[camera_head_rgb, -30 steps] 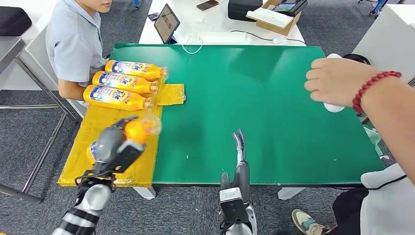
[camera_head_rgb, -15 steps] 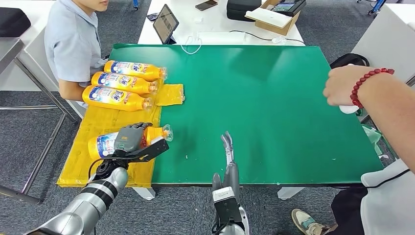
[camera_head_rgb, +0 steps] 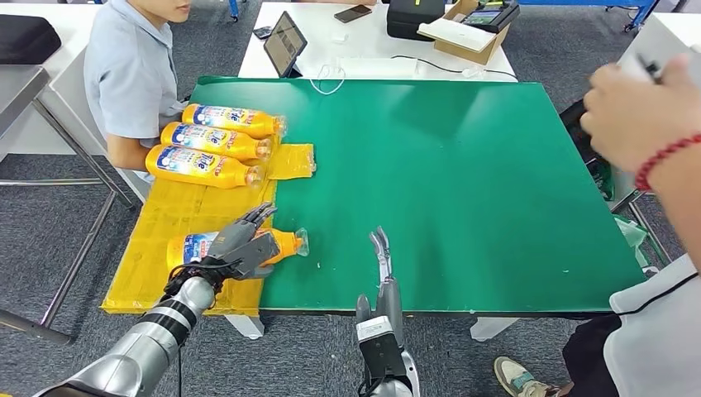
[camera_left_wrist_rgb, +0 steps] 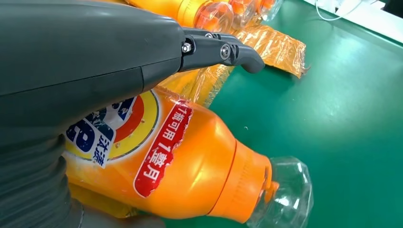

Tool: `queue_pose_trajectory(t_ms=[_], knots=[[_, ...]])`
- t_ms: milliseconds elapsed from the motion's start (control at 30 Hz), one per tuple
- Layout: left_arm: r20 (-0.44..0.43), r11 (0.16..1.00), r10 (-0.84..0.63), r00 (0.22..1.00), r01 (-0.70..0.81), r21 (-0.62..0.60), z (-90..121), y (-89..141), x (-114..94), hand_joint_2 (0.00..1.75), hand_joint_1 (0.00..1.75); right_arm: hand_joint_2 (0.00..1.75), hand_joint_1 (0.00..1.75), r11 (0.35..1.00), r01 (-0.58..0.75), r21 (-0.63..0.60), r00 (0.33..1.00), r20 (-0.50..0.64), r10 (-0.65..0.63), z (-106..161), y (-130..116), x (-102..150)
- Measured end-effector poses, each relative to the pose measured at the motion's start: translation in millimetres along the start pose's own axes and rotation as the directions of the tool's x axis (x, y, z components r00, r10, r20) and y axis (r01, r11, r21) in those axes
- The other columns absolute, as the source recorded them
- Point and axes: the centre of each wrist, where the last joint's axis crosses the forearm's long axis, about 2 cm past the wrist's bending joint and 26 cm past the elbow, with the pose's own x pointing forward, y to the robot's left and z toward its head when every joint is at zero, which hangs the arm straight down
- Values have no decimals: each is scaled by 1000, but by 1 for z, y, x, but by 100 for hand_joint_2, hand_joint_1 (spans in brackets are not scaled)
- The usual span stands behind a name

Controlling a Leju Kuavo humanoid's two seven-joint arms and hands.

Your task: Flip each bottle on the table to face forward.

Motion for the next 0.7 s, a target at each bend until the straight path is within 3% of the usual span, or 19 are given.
queue_pose_trajectory(t_ms=[200, 333, 467, 600, 700], knots=[[-1, 998, 53, 999, -53, 25, 2, -4, 1, 175, 0, 0, 0, 1000, -12, -1, 1000, -7, 12, 2, 0, -2], [80, 955, 204, 976, -216, 203, 7, -13, 9, 175, 0, 0, 0, 998, -56, -9, 998, 11, 56, 2, -2, -2], [256, 764, 422, 870, -493, 415, 23, -32, 35, 175, 0, 175, 0, 991, -132, -16, 989, 71, 133, 1, -10, 1], [426, 542, 588, 687, -726, 424, 43, -31, 63, 175, 0, 175, 0, 974, -213, -76, 965, 141, 222, -9, -23, 10], [493, 498, 563, 663, -748, 438, 56, -28, 73, 175, 0, 175, 0, 957, -254, -142, 947, 164, 276, -18, -33, 16]])
